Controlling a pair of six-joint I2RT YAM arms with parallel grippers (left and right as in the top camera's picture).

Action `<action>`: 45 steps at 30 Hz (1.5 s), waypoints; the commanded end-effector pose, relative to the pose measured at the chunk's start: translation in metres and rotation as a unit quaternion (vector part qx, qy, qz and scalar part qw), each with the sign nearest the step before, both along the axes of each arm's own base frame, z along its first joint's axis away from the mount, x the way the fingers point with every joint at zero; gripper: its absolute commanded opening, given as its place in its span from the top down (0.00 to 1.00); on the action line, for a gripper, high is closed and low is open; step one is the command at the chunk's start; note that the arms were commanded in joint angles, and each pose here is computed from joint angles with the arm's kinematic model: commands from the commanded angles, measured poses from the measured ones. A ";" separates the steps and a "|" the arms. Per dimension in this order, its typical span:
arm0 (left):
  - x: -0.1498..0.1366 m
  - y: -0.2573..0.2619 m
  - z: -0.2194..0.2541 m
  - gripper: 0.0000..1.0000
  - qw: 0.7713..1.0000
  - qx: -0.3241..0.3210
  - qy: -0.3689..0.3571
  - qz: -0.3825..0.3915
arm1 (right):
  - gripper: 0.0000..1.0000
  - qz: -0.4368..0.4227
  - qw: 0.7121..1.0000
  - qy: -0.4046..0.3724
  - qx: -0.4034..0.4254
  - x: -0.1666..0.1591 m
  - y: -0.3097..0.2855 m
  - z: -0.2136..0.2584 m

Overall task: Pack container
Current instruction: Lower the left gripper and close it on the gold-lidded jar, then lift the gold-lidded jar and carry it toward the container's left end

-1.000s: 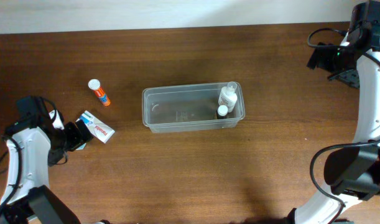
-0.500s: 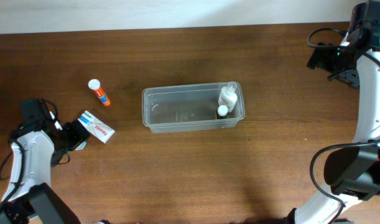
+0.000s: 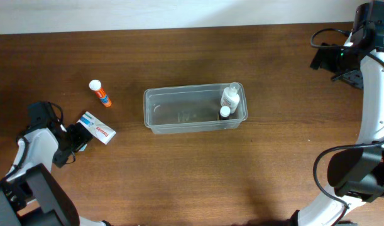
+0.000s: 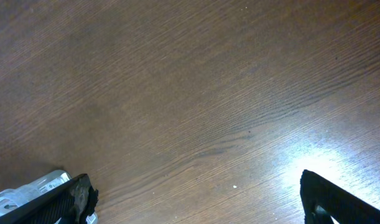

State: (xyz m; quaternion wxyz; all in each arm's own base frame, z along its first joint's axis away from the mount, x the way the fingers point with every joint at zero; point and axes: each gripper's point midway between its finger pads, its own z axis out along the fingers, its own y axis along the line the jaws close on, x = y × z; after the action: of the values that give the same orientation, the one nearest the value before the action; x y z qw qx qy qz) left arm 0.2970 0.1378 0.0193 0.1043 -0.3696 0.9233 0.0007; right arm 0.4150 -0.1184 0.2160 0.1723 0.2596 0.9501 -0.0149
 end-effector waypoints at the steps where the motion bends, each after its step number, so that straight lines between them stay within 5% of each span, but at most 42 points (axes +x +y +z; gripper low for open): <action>1: -0.003 0.001 -0.013 0.11 1.000 -0.005 0.012 0.009 | 0.02 -0.007 1.000 -0.022 -0.009 -0.002 -0.003 0.018; 17: 0.004 0.004 -0.018 0.69 1.000 -0.001 0.002 0.009 | 0.02 -0.007 1.000 -0.022 -0.009 -0.002 -0.003 0.018; 24: 0.007 0.004 -0.006 0.75 1.000 -0.006 0.011 -0.007 | 0.02 -0.007 1.000 -0.022 -0.009 -0.002 -0.003 0.018; 34: 0.021 0.003 0.074 0.75 0.997 -0.023 0.032 -0.068 | 0.02 -0.007 1.000 -0.022 -0.009 -0.002 -0.003 0.018; 45: 0.062 -0.077 0.178 0.79 0.956 -0.013 -0.059 -0.288 | 0.01 -0.007 1.000 -0.022 -0.009 -0.002 -0.003 0.018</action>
State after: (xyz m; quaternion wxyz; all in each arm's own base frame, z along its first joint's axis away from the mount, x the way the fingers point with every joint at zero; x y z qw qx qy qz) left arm 0.3428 0.0958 0.1575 0.0882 -0.1832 0.9779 -0.0488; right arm 0.4150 -0.1184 0.2160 0.1723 0.2596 0.9501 -0.0149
